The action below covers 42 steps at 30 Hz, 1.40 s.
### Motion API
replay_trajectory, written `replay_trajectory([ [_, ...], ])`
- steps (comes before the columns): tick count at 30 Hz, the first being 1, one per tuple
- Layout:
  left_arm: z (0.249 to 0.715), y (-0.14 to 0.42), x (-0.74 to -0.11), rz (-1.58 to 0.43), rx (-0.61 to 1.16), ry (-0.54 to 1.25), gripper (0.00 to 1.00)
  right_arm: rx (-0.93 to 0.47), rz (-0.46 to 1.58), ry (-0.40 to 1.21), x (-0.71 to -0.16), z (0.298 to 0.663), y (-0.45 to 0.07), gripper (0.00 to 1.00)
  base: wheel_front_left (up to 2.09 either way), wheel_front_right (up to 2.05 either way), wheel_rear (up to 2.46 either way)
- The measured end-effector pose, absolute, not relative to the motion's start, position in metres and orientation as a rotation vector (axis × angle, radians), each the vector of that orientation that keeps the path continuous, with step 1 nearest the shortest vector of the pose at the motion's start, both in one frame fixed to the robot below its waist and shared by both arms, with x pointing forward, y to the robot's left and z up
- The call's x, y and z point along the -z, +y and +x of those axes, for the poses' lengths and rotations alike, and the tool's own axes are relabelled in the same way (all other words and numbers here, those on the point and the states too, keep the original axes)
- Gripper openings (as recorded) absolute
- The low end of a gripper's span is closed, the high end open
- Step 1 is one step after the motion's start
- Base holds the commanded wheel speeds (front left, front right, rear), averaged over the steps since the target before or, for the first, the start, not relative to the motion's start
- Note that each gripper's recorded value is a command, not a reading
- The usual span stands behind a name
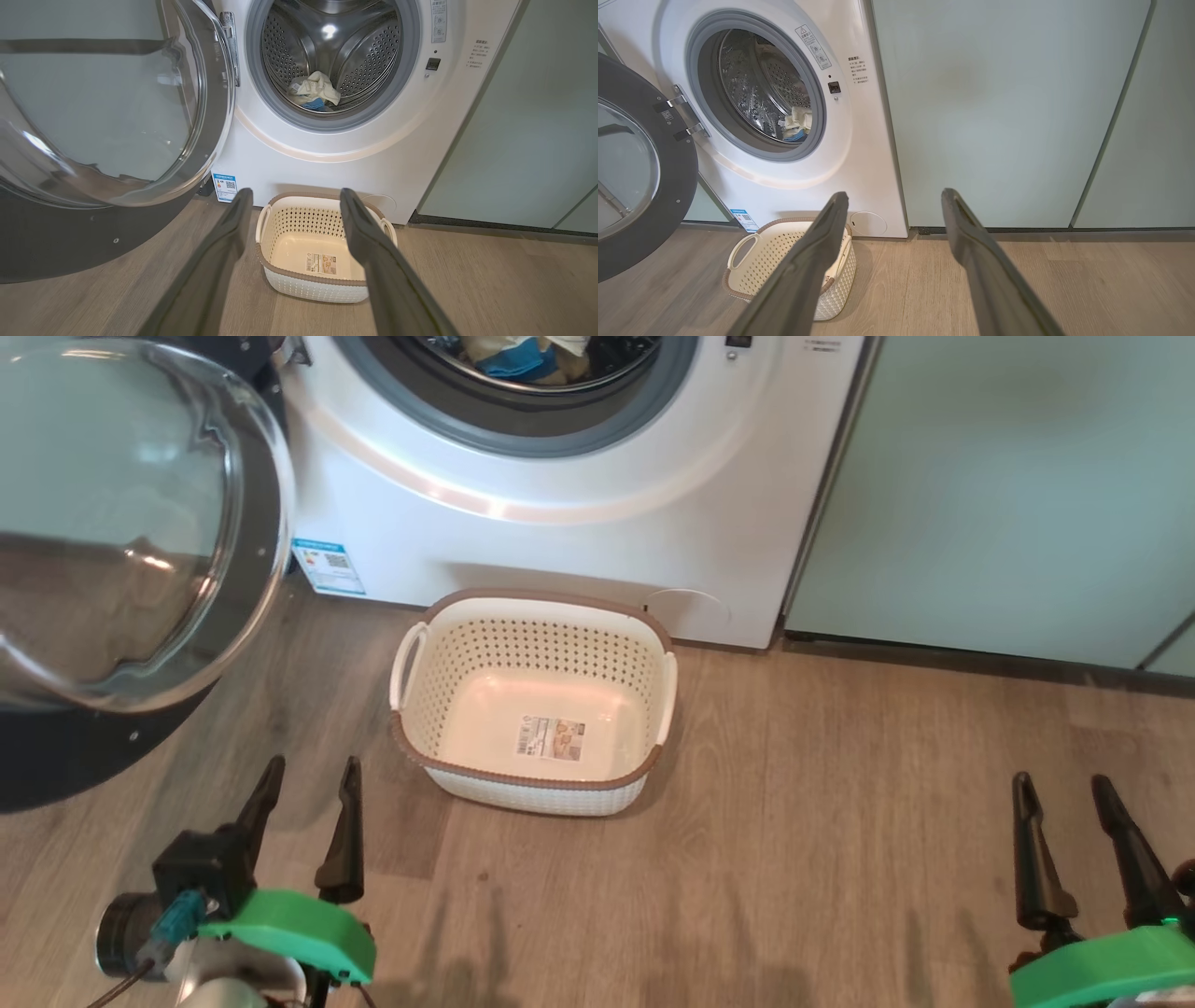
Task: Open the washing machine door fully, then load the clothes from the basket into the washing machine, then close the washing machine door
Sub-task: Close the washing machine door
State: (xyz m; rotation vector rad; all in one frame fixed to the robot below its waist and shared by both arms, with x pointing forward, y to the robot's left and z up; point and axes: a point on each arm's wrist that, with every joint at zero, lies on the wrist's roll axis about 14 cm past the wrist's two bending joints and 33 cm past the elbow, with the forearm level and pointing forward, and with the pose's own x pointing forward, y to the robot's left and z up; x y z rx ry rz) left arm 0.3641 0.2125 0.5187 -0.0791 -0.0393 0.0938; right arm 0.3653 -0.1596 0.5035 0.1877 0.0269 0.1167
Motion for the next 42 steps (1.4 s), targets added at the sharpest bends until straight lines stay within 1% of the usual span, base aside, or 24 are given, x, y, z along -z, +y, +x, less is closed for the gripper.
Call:
replay_trajectory([
  [6, 0.353, 0.229, -0.519, -0.071, -0.149, -0.039, 1.0, -0.162, 0.182, 0.035, -0.502, 0.373, -0.145, 1.0, 0.0, 0.0, 0.0],
  [15, 0.322, 0.262, -0.524, -0.065, -0.272, -0.053, 1.0, -0.281, 0.18, 0.043, -0.504, 0.386, -0.106, 1.0, 0.0, 0.0, 0.0],
  [26, 0.256, 0.308, -0.525, -0.065, -0.468, -0.06, 1.0, -0.476, 0.182, 0.049, -0.509, 0.388, -0.041, 1.0, 0.0, 0.0, 0.0],
  [30, 0.24, 0.318, -0.527, -0.066, -0.519, -0.068, 1.0, -0.529, 0.183, 0.048, -0.511, 0.388, -0.023, 1.0, 0.0, 0.0, 0.0],
  [35, 0.232, 0.324, -0.528, -0.065, -0.548, -0.07, 1.0, -0.56, 0.182, 0.058, -0.51, 0.387, -0.013, 1.0, 0.0, 0.0, 0.0],
  [42, 0.232, 0.324, -0.528, -0.066, -0.547, -0.073, 1.0, -0.563, 0.182, 0.061, -0.51, 0.386, -0.012, 1.0, 0.0, 0.0, 0.0],
])
